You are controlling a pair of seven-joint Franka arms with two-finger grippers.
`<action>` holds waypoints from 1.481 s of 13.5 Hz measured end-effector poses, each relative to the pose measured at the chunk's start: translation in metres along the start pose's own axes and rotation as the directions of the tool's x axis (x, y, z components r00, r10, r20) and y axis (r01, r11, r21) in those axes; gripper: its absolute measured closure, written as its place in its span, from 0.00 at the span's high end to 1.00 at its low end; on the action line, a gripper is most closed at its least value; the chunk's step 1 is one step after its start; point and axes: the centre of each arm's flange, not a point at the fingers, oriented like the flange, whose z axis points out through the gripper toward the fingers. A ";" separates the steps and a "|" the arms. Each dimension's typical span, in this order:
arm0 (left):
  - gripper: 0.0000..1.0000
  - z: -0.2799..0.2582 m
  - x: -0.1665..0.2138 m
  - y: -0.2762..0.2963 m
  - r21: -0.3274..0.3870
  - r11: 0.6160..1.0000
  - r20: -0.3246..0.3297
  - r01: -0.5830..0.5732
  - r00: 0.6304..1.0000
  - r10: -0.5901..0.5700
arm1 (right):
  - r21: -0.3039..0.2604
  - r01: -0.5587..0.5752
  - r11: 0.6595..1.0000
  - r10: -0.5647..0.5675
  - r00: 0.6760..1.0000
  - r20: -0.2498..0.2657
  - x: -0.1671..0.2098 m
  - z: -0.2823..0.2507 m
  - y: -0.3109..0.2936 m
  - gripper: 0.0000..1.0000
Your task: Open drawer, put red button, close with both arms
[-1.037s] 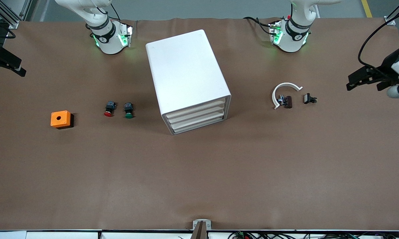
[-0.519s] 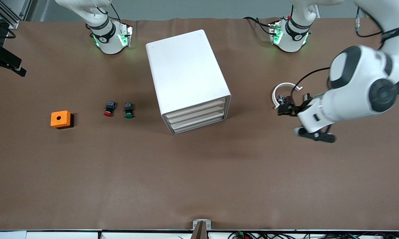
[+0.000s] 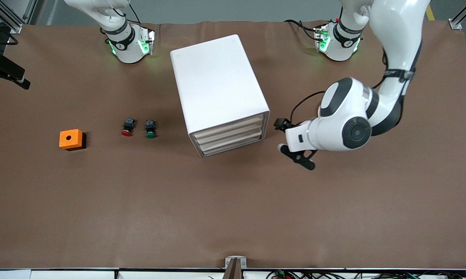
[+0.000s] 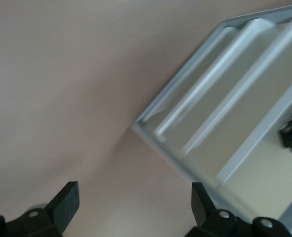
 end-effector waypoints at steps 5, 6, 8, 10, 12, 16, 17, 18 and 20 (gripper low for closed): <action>1.00 0.062 0.021 0.000 -0.179 0.982 0.018 -0.058 0.998 0.062 | 0.000 -0.010 1.000 0.010 1.000 0.000 0.000 0.000 0.005 1.00; 1.00 0.070 0.023 0.004 -0.212 0.974 0.008 -0.082 0.996 0.086 | 0.000 -0.010 1.000 0.010 1.000 0.000 0.000 0.000 0.005 1.00; 1.00 0.080 0.027 0.007 -0.244 0.958 -0.016 -0.151 0.988 0.152 | 0.000 -0.010 1.000 0.010 1.000 0.000 0.000 0.000 0.005 1.00; 1.00 0.086 0.029 0.003 -0.260 0.934 -0.041 -0.244 0.970 0.241 | 0.000 -0.010 1.000 0.010 1.000 0.000 0.000 0.000 0.005 1.00; 1.00 0.098 0.030 -0.008 -0.271 0.904 -0.058 -0.332 0.943 0.329 | 0.000 -0.010 1.000 0.010 1.000 0.001 0.000 0.000 0.005 1.00; 1.00 0.125 0.034 -0.031 -0.355 0.804 -0.160 -0.477 0.878 0.451 | 0.001 -0.010 1.000 0.010 1.000 -0.001 0.000 0.000 0.005 1.00; 1.00 0.127 0.035 -0.031 -0.365 0.793 -0.176 -0.487 0.873 0.455 | 0.000 -0.010 1.000 0.010 1.000 -0.002 0.000 -0.001 0.005 1.00; 1.00 0.126 0.036 -0.030 -0.372 0.788 -0.188 -0.491 0.871 0.454 | 0.000 -0.011 1.000 0.011 1.000 0.000 0.000 0.000 0.006 1.00; 1.00 0.123 0.038 -0.025 -0.396 0.777 -0.218 -0.489 0.872 0.437 | 0.000 -0.014 1.000 0.014 0.999 0.045 0.010 0.022 0.007 1.00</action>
